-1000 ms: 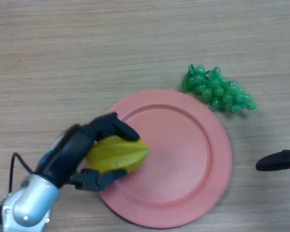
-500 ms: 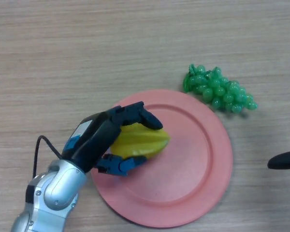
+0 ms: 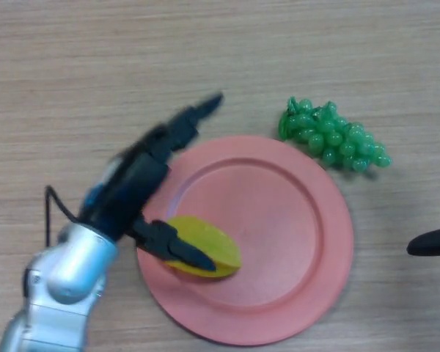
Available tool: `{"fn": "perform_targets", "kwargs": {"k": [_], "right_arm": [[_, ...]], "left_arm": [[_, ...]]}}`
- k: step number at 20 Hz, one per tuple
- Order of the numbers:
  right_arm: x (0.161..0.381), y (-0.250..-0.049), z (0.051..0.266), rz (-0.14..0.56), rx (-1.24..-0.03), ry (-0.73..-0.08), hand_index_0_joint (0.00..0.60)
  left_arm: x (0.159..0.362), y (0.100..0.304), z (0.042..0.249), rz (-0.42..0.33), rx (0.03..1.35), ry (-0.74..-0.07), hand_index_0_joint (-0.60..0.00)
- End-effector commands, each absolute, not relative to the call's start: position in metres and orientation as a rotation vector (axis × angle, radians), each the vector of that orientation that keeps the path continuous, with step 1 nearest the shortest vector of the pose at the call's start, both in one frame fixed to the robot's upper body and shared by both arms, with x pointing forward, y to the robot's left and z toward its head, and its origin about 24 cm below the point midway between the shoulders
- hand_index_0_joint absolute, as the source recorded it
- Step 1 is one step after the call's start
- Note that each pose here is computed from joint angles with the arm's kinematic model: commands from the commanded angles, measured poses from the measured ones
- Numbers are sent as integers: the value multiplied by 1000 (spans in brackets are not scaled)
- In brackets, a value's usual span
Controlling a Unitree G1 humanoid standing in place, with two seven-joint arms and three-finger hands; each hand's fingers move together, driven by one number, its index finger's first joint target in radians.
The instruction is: Pick up the yellow starfruit and place it on the plate
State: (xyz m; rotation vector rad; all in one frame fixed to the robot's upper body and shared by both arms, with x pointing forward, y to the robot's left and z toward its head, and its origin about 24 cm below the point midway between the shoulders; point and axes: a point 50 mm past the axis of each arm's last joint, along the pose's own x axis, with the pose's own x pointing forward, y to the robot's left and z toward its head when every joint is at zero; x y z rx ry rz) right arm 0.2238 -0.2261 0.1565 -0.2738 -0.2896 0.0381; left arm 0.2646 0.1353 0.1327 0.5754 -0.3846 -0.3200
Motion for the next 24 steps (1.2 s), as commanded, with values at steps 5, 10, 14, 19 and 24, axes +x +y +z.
{"fn": "perform_targets", "kwargs": {"k": [5,10,14,19,24], "right_arm": [[212,-225,196,-11,-380,-540,0],[214,-220,193,12,-331,-524,0],[219,-214,190,33,-315,-514,0],[225,-208,184,81,-323,-496,0],[224,-209,185,93,-333,-486,0]], "left_arm": [[247,188,187,-192,234,-602,0],[241,212,185,-158,116,-521,0],[235,223,180,-87,133,-538,0],[234,232,188,-40,199,-564,0],[232,231,189,-5,225,-588,0]]}}
